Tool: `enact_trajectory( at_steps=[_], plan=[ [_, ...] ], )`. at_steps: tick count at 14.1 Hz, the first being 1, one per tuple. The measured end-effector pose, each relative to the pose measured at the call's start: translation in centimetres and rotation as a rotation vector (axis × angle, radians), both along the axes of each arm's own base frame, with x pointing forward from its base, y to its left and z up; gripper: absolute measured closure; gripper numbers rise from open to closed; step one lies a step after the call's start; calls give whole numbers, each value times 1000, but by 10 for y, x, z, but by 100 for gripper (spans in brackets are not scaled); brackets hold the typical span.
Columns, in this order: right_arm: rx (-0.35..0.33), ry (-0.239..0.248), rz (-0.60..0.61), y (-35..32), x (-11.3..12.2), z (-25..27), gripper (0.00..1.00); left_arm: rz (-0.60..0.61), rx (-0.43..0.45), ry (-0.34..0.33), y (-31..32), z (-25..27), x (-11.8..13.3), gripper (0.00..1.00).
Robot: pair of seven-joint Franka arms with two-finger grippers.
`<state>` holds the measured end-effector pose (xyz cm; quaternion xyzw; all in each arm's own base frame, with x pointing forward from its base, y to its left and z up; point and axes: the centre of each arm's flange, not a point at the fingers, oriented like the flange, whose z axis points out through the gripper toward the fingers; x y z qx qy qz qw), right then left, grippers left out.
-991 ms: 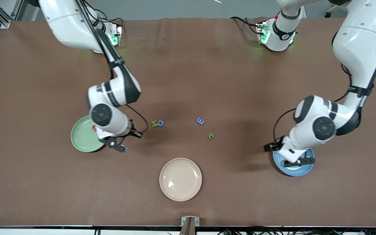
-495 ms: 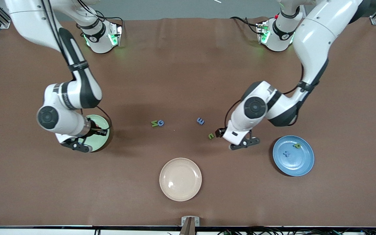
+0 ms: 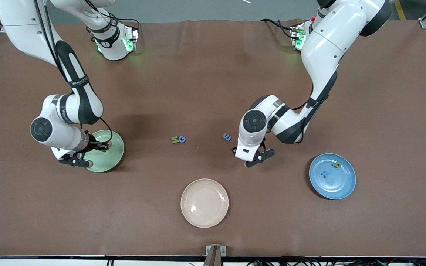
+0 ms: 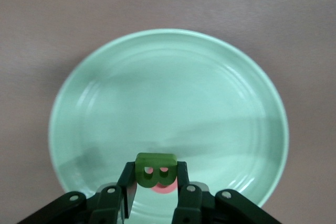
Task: Sort upper and lower case letters into plates
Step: 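Release the B on the green plate while the left gripper grasps the u, then carry the green u to the blue plate while the right gripper reaches the N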
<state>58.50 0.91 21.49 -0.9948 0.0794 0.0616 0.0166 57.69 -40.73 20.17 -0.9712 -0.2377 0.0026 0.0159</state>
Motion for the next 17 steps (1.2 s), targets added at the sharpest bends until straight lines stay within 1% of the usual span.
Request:
enact_trajectory(
  at_steps=[3, 4, 7, 10, 11, 12, 13, 14, 15, 16, 17],
  plan=[
    [7, -20, 28, -32, 1, 0, 65, 22, -14, -11, -5, 1, 6, 23],
    [9, -22, 35, -40, 0, -1, 65, 23, -23, -18, -6, 0, 7, 26],
    [11, -12, 39, -49, -3, -10, 65, 24, -46, -28, -8, -8, 8, 30],
    [13, -1, 45, -45, -5, -19, 65, 24, -49, -22, -9, -17, 7, 32],
    [14, 2, 47, -44, -6, -21, 65, 24, -49, -20, -9, -18, 7, 37],
    [14, 6, 48, -43, -6, -24, 65, 24, -49, -19, -9, -19, 7, 38],
    [15, 8, 49, -43, -7, -26, 65, 24, -48, -16, -9, -21, 6, 43],
    [15, 10, 49, -42, -7, -27, 65, 23, -47, -14, -9, -23, 5, 55],
    [16, 9, 50, -41, -7, -27, 60, 21, -46, -11, -10, -25, 4, 58],
    [16, 7, 50, -41, -6, -26, 50, 20, -46, -9, -11, -26, 3, 60],
    [19, 12, 53, -39, -4, -23, 41, 20, -47, -11, -11, -25, 4, 68]
  ],
)
